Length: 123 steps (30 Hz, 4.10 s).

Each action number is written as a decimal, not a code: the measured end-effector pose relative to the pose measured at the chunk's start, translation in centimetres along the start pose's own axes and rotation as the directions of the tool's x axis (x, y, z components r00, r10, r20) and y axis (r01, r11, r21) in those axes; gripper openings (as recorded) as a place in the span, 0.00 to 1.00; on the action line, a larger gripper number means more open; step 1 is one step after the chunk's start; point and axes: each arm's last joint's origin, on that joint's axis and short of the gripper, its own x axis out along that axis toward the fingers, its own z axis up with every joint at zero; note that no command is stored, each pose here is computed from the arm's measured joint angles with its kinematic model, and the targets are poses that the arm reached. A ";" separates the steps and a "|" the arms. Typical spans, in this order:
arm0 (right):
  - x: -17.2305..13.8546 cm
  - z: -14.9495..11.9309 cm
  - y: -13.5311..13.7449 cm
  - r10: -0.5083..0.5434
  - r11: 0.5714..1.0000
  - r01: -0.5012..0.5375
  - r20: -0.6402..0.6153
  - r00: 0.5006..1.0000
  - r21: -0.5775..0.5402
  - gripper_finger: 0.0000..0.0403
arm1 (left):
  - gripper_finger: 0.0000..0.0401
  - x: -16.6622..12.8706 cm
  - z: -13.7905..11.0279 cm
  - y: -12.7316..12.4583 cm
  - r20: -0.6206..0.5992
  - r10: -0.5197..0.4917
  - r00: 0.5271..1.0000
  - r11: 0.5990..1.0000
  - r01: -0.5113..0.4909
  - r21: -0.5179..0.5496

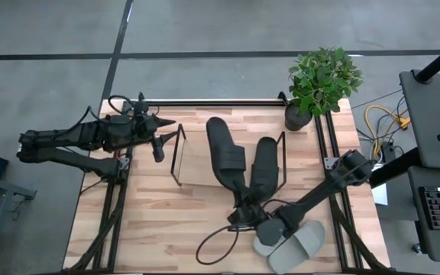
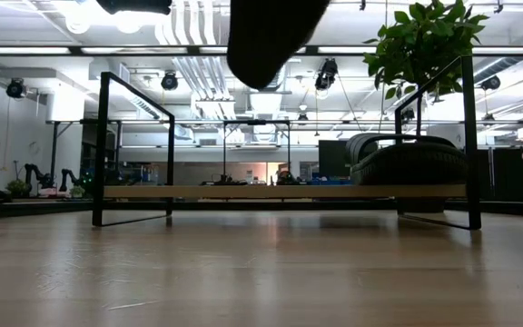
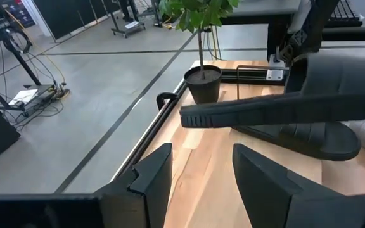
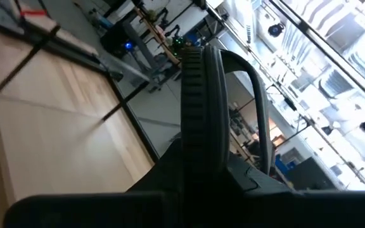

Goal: Pick and place slides into the shelf
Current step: Put the black slides on the shelf

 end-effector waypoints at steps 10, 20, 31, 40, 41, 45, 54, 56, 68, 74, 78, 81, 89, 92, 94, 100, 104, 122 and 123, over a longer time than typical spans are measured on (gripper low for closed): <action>0.3 -1.7 0.9 -0.004 0.999 0.004 -0.005 1.000 -0.050 0.10 | 0.38 1.9 0.5 -1.5 0.045 -0.210 0.977 0.978 0.210 -0.002; 1.1 -1.7 0.7 -0.017 0.996 0.015 -0.019 1.000 -0.085 0.10 | 0.38 5.0 0.2 -4.4 0.012 -0.203 0.979 0.949 0.194 0.249; 1.5 -0.9 -1.3 -0.024 1.000 0.024 -0.027 0.999 0.005 0.10 | 0.38 5.1 -2.1 -8.1 0.012 0.021 1.000 0.745 -0.024 0.666; -0.7 -0.7 -1.5 0.013 1.000 -0.013 0.014 1.000 0.005 0.10 | 0.38 6.3 -3.3 -9.3 0.086 0.125 0.988 0.592 -0.143 0.793; -1.0 -0.7 -1.5 0.017 1.000 -0.017 0.019 1.000 0.005 0.10 | 0.38 6.4 -3.3 -9.3 0.091 0.124 0.988 0.571 -0.146 0.808; -1.6 -0.6 -1.6 0.027 1.000 -0.027 0.031 0.999 0.002 0.10 | 0.38 7.0 -3.4 -9.6 0.096 0.122 0.988 0.492 -0.144 0.858; -2.1 -0.5 -1.5 0.069 0.998 -0.070 0.073 0.995 -0.001 0.10 | 0.38 8.4 -3.7 -9.2 0.078 0.121 0.990 0.483 -0.127 0.866; -2.1 -0.5 -1.5 0.077 0.997 -0.076 0.080 0.994 -0.005 0.10 | 0.38 8.5 -3.7 -9.0 0.077 0.128 0.989 0.484 -0.130 0.865; -2.3 -0.7 -1.2 0.122 0.993 -0.121 0.122 0.985 -0.013 0.10 | 0.38 8.6 -3.6 -8.7 0.079 0.112 0.991 0.490 -0.124 0.863; -2.5 -0.7 -1.1 0.140 0.990 -0.138 0.139 0.980 -0.024 0.10 | 0.38 8.7 -3.6 -8.6 0.078 0.116 0.990 0.490 -0.125 0.863; -2.4 -0.8 -1.0 0.145 0.989 -0.138 0.137 0.980 -0.056 0.10 | 0.38 8.6 -3.6 -8.6 0.077 0.124 0.989 0.491 -0.129 0.862; -2.4 -1.1 -0.7 0.156 0.985 -0.143 0.138 0.978 -0.098 0.10 | 0.38 8.4 -3.5 -8.4 0.084 0.125 0.989 0.502 -0.135 0.854; -2.5 -1.2 -0.6 0.164 0.981 -0.148 0.140 0.976 -0.123 0.10 | 0.38 8.4 -3.2 -8.4 0.027 0.114 0.993 0.545 -0.086 0.834; -2.5 -1.2 -0.6 0.171 0.979 -0.152 0.144 0.975 -0.135 0.10 | 0.38 8.2 -2.9 -8.3 -0.027 0.107 0.994 0.576 -0.039 0.816; -2.5 -1.2 -0.6 0.173 0.979 -0.153 0.145 0.974 -0.136 0.10 | 0.38 8.2 -2.8 -8.3 -0.038 0.105 0.994 0.584 -0.031 0.811; -2.5 -1.2 -0.6 0.175 0.978 -0.155 0.146 0.974 -0.138 0.10 | 0.38 8.2 -2.6 -8.3 -0.031 0.103 0.994 0.544 -0.030 0.839; -2.5 -1.3 -0.4 0.186 0.974 -0.163 0.149 0.971 -0.155 0.10 | 0.38 8.2 -2.6 -8.3 -0.031 0.103 0.994 0.553 -0.031 0.833; -2.5 -1.2 -0.4 0.197 0.972 -0.173 0.158 0.968 -0.157 0.10 | 0.67 8.6 -2.8 -8.5 -0.036 0.106 0.994 0.579 -0.032 0.815; -2.5 -1.2 -0.4 0.198 0.972 -0.173 0.158 0.967 -0.157 0.10 | 0.67 8.8 -3.0 -8.6 -0.045 0.104 0.993 0.573 -0.023 0.819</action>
